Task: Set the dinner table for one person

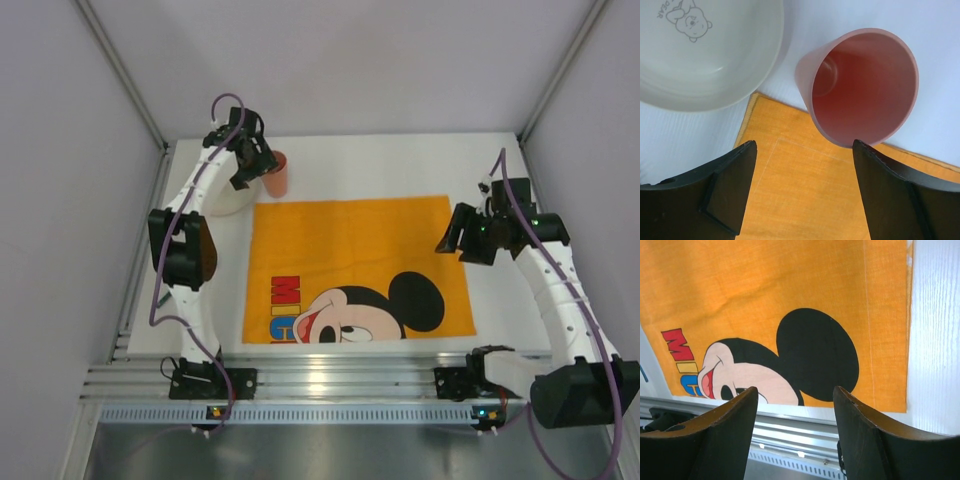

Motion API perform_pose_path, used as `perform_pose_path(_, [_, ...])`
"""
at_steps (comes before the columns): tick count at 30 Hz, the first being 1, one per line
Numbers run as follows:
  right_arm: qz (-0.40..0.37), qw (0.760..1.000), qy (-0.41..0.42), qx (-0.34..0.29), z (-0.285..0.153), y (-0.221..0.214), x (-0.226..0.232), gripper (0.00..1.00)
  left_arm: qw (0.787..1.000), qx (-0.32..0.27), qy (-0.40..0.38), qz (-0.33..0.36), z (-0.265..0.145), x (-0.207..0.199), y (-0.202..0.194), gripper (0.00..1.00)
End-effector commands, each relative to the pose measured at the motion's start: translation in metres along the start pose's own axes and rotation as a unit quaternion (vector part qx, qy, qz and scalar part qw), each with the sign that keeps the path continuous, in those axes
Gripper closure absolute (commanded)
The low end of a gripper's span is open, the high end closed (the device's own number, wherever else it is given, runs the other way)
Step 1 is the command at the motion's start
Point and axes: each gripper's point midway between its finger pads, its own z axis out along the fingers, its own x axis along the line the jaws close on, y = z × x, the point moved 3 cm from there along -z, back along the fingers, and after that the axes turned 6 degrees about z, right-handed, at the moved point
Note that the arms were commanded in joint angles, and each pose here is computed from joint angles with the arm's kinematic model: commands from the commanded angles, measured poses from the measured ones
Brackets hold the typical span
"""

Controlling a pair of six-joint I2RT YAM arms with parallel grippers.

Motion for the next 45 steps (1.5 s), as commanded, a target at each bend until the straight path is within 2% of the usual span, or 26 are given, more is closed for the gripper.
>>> perform_pose_path(1, [-0.004, 1.0, -0.007, -0.002, -0.003, -0.006, -0.004, 0.38, 0.999, -0.035, -0.025, -0.005, 0.002, -0.01, 0.022, 0.18])
perform_pose_path(9, [0.0, 1.0, -0.012, -0.002, -0.002, -0.006, -0.005, 0.38, 0.998, -0.051, -0.044, -0.01, -0.015, -0.012, 0.029, 0.2])
perform_pose_path(21, [0.003, 1.0, -0.014, 0.004, -0.001, -0.015, -0.01, 0.38, 0.997, -0.064, -0.043, -0.023, 0.007, -0.01, 0.04, 0.21])
perform_pose_path(24, [0.001, 1.0, -0.016, 0.005, -0.001, -0.017, -0.012, 0.38, 0.998, -0.052, -0.026, -0.026, 0.02, -0.002, 0.035, 0.31])
perform_pose_path(25, [0.0, 1.0, -0.017, 0.005, -0.001, -0.017, -0.012, 0.38, 0.998, -0.046, -0.021, -0.027, 0.025, 0.001, 0.033, 0.43])
perform_pose_path(28, [-0.002, 1.0, -0.021, 0.008, 0.0, -0.017, -0.014, 0.38, 0.999, -0.029, -0.013, -0.027, 0.04, 0.006, 0.025, 0.57])
perform_pose_path(29, [-0.003, 1.0, -0.023, 0.008, 0.0, -0.017, -0.014, 0.39, 0.999, -0.027, -0.014, -0.027, 0.043, 0.006, 0.025, 0.71])
perform_pose_path(31, [-0.003, 1.0, -0.025, 0.01, 0.002, -0.017, -0.015, 0.39, 0.999, -0.02, -0.011, -0.025, 0.051, 0.007, 0.022, 0.81])
perform_pose_path(32, [-0.005, 1.0, -0.025, 0.012, 0.002, -0.017, -0.015, 0.39, 0.999, -0.023, -0.013, -0.026, 0.049, 0.005, 0.025, 0.94])
perform_pose_path(33, [-0.005, 1.0, -0.025, 0.012, 0.003, -0.016, -0.015, 0.39, 0.999, -0.022, -0.014, -0.025, 0.051, 0.005, 0.025, 1.0])
perform_pose_path(37, [-0.009, 1.0, -0.021, 0.008, 0.004, -0.011, -0.012, 0.39, 0.998, -0.045, -0.041, -0.018, 0.033, -0.006, 0.039, 1.0])
perform_pose_path(41, [-0.033, 0.999, 0.041, -0.014, -0.005, 0.014, 0.018, 0.39, 0.992, -0.068, -0.101, 0.015, -0.002, -0.032, 0.06, 1.0])
perform_pose_path(42, [-0.043, 0.997, 0.06, -0.024, -0.007, 0.022, 0.029, 0.39, 0.989, -0.044, -0.139, 0.039, -0.009, -0.047, 0.051, 1.0])
perform_pose_path(44, [-0.06, 0.992, 0.104, -0.036, -0.015, 0.039, 0.056, 0.39, 0.981, -0.044, -0.176, 0.062, -0.025, -0.067, 0.054, 1.0])
perform_pose_path(45, [-0.076, 0.988, 0.123, -0.046, -0.018, 0.045, 0.072, 0.38, 0.975, -0.031, -0.203, 0.089, -0.034, -0.085, 0.042, 1.0])
